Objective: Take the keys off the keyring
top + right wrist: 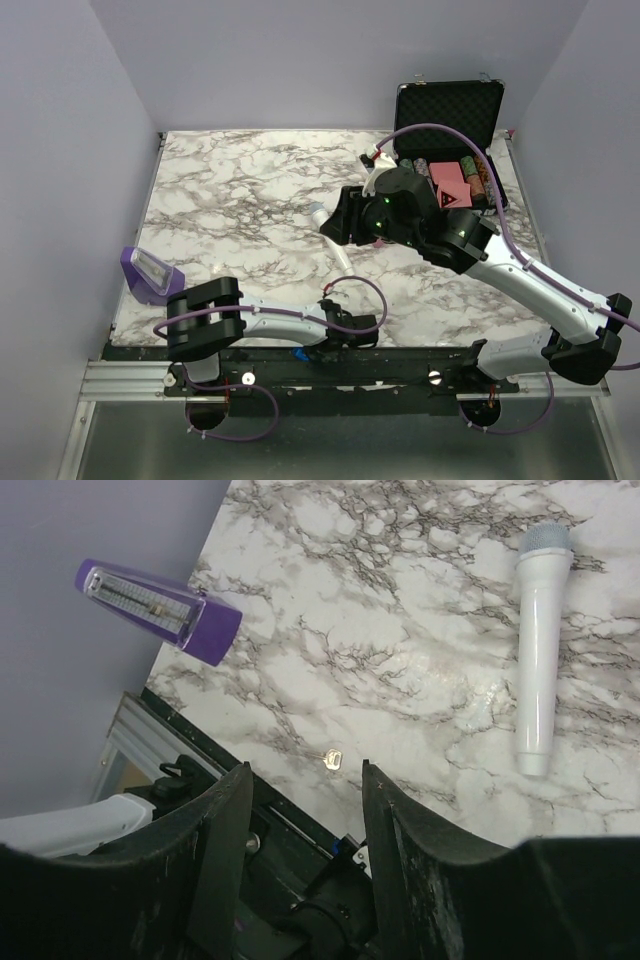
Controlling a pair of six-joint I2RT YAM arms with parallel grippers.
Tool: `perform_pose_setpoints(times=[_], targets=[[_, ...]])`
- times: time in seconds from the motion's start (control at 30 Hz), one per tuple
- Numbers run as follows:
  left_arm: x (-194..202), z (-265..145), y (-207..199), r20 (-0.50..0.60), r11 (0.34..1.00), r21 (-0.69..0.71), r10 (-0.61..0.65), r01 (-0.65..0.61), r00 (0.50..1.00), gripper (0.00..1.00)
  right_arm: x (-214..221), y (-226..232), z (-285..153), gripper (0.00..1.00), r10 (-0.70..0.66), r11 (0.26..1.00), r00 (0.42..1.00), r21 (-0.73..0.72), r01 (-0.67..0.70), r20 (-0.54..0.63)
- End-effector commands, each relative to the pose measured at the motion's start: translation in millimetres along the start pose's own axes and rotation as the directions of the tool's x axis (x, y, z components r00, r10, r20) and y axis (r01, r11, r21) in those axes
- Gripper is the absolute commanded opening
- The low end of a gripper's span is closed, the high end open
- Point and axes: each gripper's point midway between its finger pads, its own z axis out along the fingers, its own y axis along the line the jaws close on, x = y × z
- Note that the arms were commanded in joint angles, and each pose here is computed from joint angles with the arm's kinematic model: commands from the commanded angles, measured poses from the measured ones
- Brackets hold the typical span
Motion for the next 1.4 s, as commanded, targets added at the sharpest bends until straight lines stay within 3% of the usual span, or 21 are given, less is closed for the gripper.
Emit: perform_pose_setpoints(times=[0.0,0.17,0.97,1.37], targets=[[3.4,6.0,-0.2,-0.021,1.0,-0.003,0.002,-0.002,1.0,0.12,-5.0,5.2,-3.5,0.56,0.007,0.999,1.0,-0.031,-0.007,0.016],[1.8,4.4,1.8,-0.01,1.0,-0.005,-0.006,0.006,1.0,0.0,-6.2,4.2,-4.7,0.56,0.007,1.0,1.0,-0.031,-0.007,0.02],[-13.7,-42.3,21.5,0.129,0.997,-0.076,-0.003,0.013,0.992,0.0,-7.8,6.7,-6.5,0.56,0.007,0.999,1.0,-0.044,-0.007,0.022],[-47.1,-73.4,25.0,0.23,0.997,-0.076,-0.007,0.025,0.973,0.0,-11.9,4.7,-10.0,0.56,0.011,0.999,0.999,-0.033,-0.01,0.038]])
